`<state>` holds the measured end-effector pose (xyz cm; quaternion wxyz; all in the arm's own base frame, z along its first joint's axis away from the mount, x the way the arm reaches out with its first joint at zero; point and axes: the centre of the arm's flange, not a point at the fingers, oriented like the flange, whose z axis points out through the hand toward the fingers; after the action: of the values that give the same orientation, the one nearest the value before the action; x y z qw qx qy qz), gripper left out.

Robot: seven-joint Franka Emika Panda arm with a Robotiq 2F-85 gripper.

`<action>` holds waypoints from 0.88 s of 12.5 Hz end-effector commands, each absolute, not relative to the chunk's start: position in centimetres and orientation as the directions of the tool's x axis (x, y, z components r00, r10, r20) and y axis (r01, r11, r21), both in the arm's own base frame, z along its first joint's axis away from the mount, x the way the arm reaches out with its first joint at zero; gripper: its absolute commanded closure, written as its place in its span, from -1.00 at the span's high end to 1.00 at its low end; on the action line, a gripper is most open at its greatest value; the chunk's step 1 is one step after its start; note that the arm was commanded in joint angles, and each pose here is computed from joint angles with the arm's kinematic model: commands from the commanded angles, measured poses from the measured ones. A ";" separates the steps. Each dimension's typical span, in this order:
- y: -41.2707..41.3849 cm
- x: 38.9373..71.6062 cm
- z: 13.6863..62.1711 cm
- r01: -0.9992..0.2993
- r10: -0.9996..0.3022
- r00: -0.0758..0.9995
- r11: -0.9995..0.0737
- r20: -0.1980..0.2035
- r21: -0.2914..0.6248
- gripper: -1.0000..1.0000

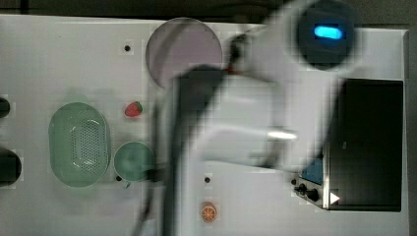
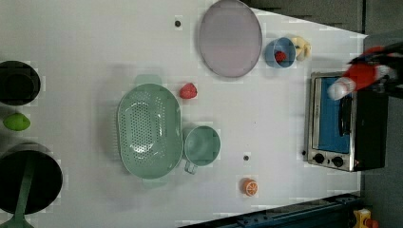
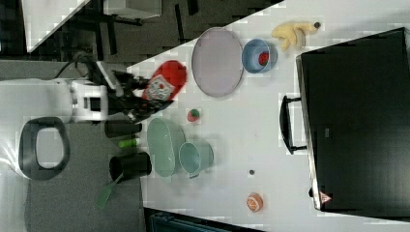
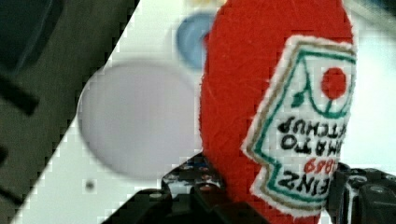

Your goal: Pick Ketchup from oven and place it on table.

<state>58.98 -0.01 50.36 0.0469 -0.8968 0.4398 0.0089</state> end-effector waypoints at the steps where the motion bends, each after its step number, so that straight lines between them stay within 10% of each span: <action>1: -0.1 57.1 42.8 -0.771 -0.769 0.634 -0.637 -0.081 0.019 0.20; 11: -2.7 51.9 23.6 -0.793 -0.796 0.605 -0.606 -0.037 0.071 0.20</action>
<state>51.98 -4.33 25.81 -0.0281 -0.8864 0.4609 0.0335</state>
